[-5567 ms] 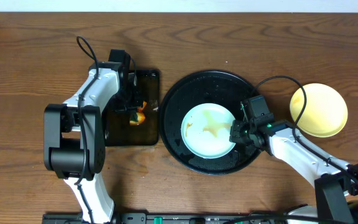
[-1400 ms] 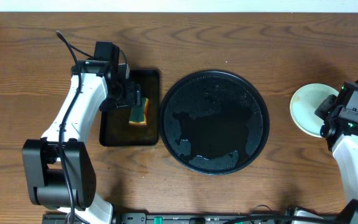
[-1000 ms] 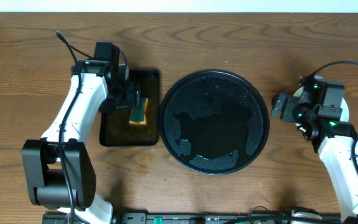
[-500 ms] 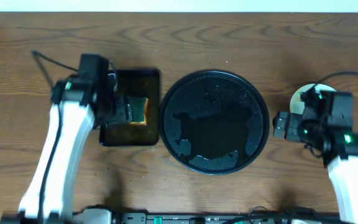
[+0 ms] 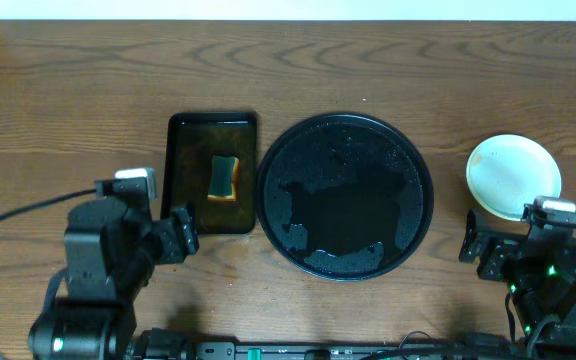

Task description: Clean dirty plates on tray and stack at the side

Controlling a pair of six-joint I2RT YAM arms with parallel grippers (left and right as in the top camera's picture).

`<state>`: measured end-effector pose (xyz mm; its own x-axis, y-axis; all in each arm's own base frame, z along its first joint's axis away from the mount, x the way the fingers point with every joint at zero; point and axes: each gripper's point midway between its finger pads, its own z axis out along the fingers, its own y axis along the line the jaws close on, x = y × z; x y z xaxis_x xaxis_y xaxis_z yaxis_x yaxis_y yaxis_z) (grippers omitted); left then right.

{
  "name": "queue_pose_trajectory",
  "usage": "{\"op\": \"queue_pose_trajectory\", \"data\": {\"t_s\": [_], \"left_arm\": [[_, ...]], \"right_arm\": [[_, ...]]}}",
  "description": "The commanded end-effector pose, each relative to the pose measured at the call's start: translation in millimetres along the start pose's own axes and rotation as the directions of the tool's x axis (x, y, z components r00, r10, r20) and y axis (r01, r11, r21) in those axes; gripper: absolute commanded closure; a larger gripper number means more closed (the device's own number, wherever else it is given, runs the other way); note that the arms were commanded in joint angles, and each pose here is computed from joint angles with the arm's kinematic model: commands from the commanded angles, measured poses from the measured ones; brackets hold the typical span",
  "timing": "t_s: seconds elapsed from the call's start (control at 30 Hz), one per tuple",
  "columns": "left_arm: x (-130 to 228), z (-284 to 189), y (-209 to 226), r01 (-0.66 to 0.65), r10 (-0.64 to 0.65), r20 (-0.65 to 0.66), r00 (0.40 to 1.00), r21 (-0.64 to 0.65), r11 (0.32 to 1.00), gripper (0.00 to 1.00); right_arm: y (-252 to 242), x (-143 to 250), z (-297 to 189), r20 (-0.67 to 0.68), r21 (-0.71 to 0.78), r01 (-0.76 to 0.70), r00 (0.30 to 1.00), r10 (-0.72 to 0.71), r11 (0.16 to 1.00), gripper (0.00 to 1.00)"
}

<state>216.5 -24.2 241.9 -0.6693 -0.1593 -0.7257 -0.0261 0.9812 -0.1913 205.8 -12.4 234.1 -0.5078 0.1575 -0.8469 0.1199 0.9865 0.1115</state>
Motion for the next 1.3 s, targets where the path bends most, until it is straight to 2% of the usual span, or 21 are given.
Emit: {"op": "queue_pose_trajectory", "data": {"t_s": [0.0,0.47,0.53,0.7,0.83,1.0,1.13,1.27], "left_arm": [[-1,-10,1,-0.005,0.005,0.048,0.999,-0.004,1.0,0.21],[-2,-13,1,-0.006,0.006,0.06,0.998,-0.002,1.0,0.21],[-2,-13,1,-0.006,0.006,0.06,0.998,-0.002,1.0,0.21],[-2,-13,1,-0.006,0.006,0.06,0.998,-0.002,1.0,0.21],[-2,-13,1,-0.006,0.006,0.06,0.998,-0.002,1.0,0.21],[-2,-13,1,-0.006,0.006,0.06,0.998,-0.002,1.0,0.21],[-2,-13,1,-0.006,0.006,0.06,0.998,-0.002,1.0,0.21],[-2,-13,1,-0.006,0.006,0.06,0.998,-0.002,1.0,0.21]], "right_arm": [[-2,7,0,-0.017,0.013,0.006,1.0,-0.006,1.0,0.01],[-8,57,-6,-0.219,0.037,0.008,0.976,0.0,0.999,0.01],[-16,67,-9,-0.264,0.067,0.065,0.963,-0.045,0.996,0.01],[-14,65,-9,-0.245,0.057,0.058,0.969,-0.042,0.997,0.01],[-8,48,-8,-0.146,0.031,0.059,0.988,-0.054,0.998,0.01],[4,19,-7,0.085,-0.03,0.071,0.994,-0.068,0.997,0.01],[10,5,-8,0.26,-0.062,0.084,0.963,-0.065,0.994,0.01],[16,-8,-7,0.425,-0.087,0.105,0.903,-0.059,0.991,0.01]]}}
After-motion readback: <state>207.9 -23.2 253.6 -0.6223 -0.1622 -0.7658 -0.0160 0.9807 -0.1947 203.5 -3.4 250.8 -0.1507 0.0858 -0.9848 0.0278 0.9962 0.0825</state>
